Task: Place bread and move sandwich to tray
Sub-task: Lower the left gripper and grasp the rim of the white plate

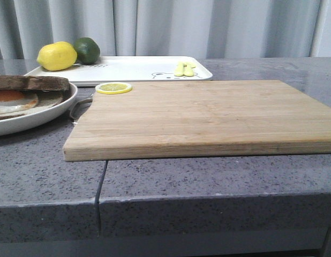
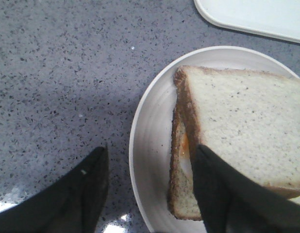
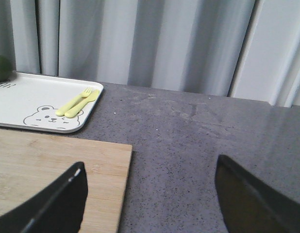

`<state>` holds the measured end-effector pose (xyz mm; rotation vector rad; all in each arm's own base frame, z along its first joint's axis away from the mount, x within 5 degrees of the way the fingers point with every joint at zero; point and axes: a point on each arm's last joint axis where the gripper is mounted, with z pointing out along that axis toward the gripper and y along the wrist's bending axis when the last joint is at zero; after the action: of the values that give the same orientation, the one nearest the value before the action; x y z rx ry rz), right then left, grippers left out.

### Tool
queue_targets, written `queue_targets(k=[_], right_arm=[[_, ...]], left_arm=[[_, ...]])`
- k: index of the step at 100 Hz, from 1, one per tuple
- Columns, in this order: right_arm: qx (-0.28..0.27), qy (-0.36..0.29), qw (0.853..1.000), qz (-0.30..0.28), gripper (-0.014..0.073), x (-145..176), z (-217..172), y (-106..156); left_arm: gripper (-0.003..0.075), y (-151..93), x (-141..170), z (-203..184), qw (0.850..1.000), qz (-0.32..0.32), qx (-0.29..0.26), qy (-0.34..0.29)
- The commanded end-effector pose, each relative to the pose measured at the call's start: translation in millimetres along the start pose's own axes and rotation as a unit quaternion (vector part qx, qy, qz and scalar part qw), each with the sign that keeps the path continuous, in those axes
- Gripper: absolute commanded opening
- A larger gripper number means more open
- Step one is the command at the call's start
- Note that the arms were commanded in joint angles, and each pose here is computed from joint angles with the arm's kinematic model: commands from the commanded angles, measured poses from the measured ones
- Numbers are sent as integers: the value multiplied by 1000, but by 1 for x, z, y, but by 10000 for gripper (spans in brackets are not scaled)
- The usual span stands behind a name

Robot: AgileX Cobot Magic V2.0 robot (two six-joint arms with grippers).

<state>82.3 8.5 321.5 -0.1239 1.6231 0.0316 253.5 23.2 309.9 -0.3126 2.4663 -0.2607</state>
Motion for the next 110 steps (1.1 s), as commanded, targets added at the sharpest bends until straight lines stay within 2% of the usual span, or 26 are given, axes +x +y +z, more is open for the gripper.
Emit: queue_targets(k=[1,46,110], right_arm=[[17,-49,999,-2,549,-15,-1,-3],[17,-49,999,-2,549,-15,-1,-3],[18,-52,998,-2,549,-16,-1,-3]], left_arm=[[366,-3,-13,-4,999,-12,9,-41],[366,5,-15,30,1000,-23,-1,-2],[366,9,-13,55,999,-42,2,30]])
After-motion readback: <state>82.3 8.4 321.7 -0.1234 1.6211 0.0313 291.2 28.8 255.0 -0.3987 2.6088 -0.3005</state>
